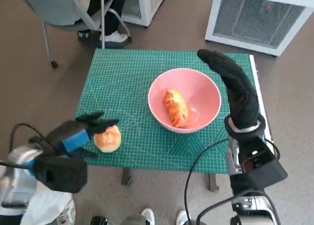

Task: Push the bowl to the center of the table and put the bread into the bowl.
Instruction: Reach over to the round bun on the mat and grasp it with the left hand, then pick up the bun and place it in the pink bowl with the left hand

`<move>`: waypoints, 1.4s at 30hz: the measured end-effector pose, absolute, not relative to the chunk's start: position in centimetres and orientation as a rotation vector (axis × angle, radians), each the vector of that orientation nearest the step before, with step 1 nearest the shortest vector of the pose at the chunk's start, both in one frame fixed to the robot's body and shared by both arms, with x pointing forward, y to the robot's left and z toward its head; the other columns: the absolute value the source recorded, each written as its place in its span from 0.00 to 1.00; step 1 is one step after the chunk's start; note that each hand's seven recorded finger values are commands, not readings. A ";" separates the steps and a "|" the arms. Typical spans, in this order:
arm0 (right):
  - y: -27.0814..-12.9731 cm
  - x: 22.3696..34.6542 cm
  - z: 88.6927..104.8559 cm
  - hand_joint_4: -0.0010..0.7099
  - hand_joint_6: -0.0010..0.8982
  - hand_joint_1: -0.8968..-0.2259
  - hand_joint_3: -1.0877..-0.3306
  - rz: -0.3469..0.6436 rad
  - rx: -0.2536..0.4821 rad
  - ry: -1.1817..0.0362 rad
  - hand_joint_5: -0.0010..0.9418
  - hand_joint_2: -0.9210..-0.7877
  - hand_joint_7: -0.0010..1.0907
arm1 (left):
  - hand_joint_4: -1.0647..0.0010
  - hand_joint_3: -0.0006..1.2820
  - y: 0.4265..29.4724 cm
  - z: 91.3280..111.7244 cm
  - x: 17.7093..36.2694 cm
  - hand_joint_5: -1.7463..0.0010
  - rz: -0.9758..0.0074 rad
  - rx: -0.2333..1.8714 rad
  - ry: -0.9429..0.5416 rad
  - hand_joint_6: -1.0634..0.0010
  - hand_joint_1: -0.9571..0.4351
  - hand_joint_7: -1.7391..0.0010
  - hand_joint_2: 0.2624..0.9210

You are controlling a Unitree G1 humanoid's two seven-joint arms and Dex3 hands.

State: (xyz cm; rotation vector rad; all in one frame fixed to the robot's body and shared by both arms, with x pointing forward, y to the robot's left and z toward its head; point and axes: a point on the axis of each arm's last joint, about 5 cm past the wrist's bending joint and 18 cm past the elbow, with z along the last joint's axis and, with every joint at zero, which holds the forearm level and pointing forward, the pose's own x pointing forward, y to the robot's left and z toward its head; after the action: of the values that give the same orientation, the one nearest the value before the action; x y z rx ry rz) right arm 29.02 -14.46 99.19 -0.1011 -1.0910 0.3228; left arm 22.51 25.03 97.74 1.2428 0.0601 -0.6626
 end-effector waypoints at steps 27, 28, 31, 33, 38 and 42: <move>-14.8 29.1 99.3 0.36 0.00 0.49 0.33 0.323 -0.100 -1.086 0.20 0.00 0.70 | 0.51 0.15 24.9 94.2 24.5 0.17 -0.558 1.248 -0.002 0.49 0.69 0.35 1.00; -14.8 29.1 99.3 0.36 0.00 0.50 0.33 0.323 -0.101 -1.086 0.20 0.00 0.70 | 0.50 0.14 24.9 94.5 24.4 0.17 -0.551 1.247 -0.018 0.48 0.69 0.35 1.00; -14.9 29.1 99.3 0.35 0.00 0.50 0.33 0.323 -0.106 -1.086 0.20 0.00 0.70 | 0.47 0.13 25.0 96.1 24.3 0.20 -0.511 1.238 -0.095 0.47 0.69 0.34 1.00; -15.0 29.1 99.3 0.35 0.00 0.49 0.34 0.323 -0.107 -1.086 0.21 0.00 0.70 | 0.46 0.12 25.0 97.3 24.3 0.23 -0.479 1.237 -0.152 0.47 0.69 0.32 1.00; -15.1 29.1 99.4 0.35 0.00 0.49 0.34 0.322 -0.110 -1.082 0.22 0.00 0.69 | 0.45 0.11 24.6 100.3 24.2 0.29 -0.401 1.225 -0.299 0.47 0.69 0.27 1.00; -15.1 29.1 99.3 0.34 0.00 0.49 0.34 0.323 -0.110 -1.079 0.22 0.00 0.69 | 0.45 0.11 23.6 102.4 24.4 0.31 -0.357 1.205 -0.411 0.46 0.69 0.26 1.00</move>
State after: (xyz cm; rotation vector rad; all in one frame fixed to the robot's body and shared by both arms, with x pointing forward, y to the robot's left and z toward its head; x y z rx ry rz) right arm 29.11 -15.12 99.33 -0.1103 -1.0793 0.3234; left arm 24.36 23.63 102.39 1.2052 -0.4114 -0.3569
